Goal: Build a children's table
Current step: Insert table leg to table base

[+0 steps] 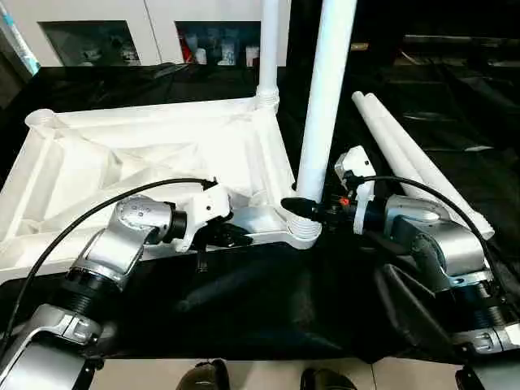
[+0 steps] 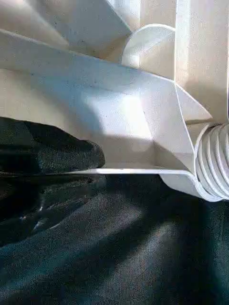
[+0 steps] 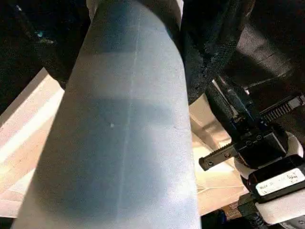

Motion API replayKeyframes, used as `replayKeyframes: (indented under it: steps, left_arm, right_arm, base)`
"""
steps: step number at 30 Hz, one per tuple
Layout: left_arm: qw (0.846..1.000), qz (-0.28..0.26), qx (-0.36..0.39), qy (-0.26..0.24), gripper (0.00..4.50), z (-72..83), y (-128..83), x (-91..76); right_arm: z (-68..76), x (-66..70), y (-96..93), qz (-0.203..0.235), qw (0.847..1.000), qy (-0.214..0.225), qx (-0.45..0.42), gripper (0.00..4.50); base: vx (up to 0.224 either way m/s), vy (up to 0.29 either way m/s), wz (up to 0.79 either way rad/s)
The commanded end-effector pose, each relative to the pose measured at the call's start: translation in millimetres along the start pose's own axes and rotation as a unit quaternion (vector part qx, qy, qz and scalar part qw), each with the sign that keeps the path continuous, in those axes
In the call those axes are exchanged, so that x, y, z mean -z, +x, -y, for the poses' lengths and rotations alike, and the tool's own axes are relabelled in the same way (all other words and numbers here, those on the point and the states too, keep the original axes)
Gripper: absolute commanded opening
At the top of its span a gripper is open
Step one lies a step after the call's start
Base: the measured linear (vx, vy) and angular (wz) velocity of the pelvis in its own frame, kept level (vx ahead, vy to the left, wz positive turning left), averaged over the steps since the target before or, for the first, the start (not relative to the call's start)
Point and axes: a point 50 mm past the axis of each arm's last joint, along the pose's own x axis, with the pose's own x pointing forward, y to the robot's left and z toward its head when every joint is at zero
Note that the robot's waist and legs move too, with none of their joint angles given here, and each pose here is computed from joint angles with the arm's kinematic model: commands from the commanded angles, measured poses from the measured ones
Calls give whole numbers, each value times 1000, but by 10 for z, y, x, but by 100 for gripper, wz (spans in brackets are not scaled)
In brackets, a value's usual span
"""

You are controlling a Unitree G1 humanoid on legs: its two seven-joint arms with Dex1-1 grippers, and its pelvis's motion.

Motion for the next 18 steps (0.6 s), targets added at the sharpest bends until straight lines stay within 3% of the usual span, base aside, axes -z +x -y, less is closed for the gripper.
replayKeyframes:
  steps: [1,7,10,14,18]
  left_arm:
    - [1000,6,10,-3,0,37,40,15]
    - [1000,3,7,-4,0,27,20,22]
    - [1000,3,4,-4,0,20,17,23]
    - [1000,2,3,-3,0,0,15,17]
    - [1000,0,-1,0,0,-24,16,6]
  right_arm:
    - [41,104,-8,-23,999,20,20,191]
    - [110,221,-154,21,995,78,57,191]
    - [87,345,-189,48,990,111,73,191]
    - [13,502,-193,63,986,126,85,191]
    - [-44,547,-191,76,987,104,96,191]
  base:
    - [0,0,0]
    - [0,0,0]
    - [0,0,0]
    - [0,0,0]
    - [0,0,0]
